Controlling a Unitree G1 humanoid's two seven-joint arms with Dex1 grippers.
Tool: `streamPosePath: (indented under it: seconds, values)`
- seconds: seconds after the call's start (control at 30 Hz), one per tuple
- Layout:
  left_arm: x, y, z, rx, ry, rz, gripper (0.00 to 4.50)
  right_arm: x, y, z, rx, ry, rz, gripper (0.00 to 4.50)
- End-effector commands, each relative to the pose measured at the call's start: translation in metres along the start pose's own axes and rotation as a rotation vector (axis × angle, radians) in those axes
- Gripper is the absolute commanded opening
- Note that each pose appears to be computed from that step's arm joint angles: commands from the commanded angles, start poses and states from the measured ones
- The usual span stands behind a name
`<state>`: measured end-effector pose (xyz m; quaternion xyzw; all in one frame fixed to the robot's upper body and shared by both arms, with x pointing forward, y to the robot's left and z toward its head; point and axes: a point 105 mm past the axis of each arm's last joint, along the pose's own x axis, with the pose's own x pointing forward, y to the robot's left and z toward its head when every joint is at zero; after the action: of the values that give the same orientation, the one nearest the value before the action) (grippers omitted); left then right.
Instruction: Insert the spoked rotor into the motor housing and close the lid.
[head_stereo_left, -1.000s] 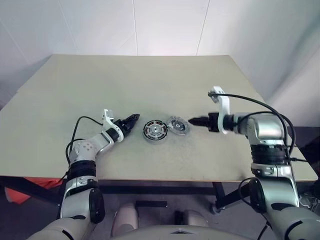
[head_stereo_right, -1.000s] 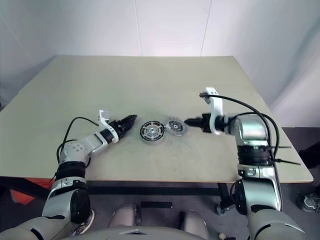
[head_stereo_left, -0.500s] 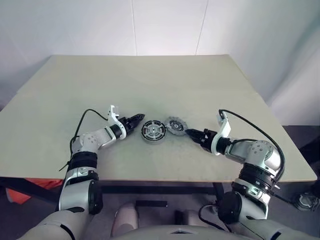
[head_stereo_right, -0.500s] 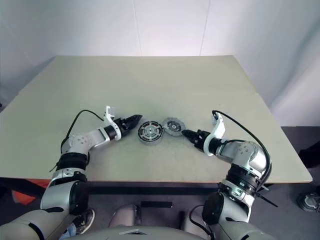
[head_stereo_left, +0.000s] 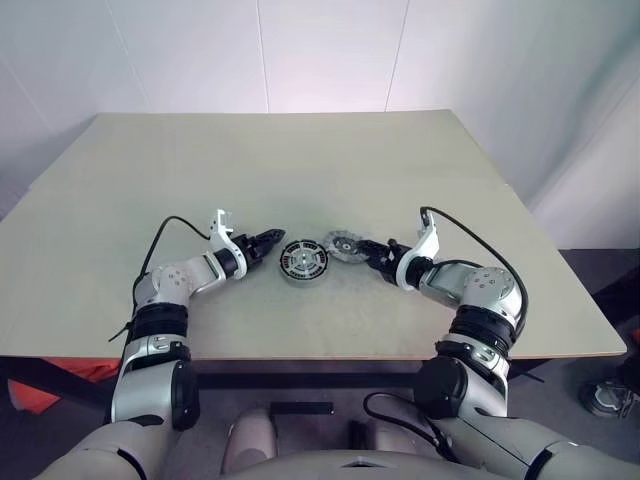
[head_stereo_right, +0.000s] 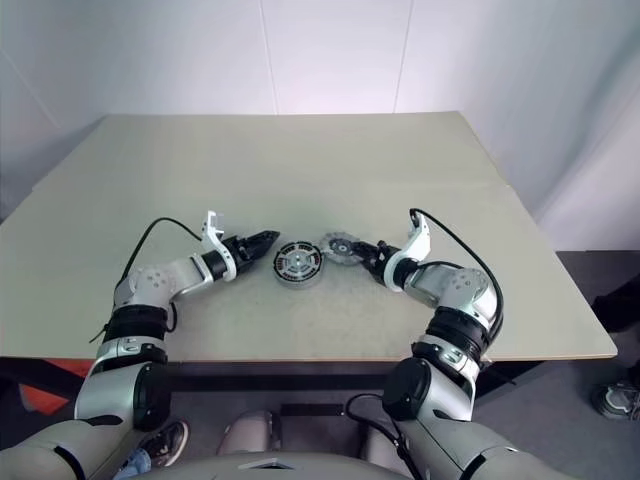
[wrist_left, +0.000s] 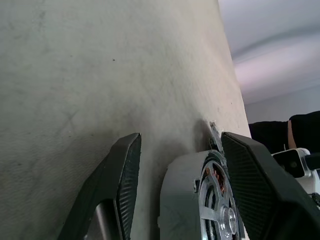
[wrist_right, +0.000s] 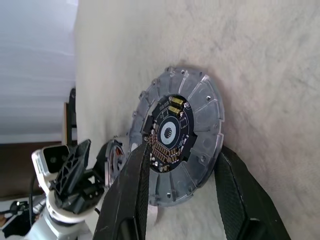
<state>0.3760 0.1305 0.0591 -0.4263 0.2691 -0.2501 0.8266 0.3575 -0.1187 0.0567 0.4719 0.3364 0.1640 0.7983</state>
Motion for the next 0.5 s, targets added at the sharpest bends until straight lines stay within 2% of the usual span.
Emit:
streamPosePath:
  seconds: [0.03, 0.1, 0.2, 0.37, 0.5]
  values:
    - [-0.002, -0.009, 0.010, 0.032, -0.033, -0.019, 2.73, 0.015, 0.026, -0.001, -0.033, -0.006, 0.077, 2.15]
    - [-0.002, -0.009, 0.010, 0.035, -0.033, -0.016, 2.73, 0.017, 0.030, 0.001, -0.059, -0.022, 0.085, 2.15]
    - [-0.001, -0.008, 0.010, 0.040, -0.033, -0.014, 2.73, 0.017, 0.039, 0.006, -0.086, -0.058, 0.117, 2.74]
    - [0.000, -0.009, 0.010, 0.044, -0.032, -0.013, 2.73, 0.013, 0.061, 0.015, -0.123, -0.102, 0.192, 4.39]
    - [0.001, -0.008, 0.010, 0.048, -0.031, -0.012, 2.73, 0.005, 0.082, 0.013, -0.155, -0.090, 0.286, 4.45]
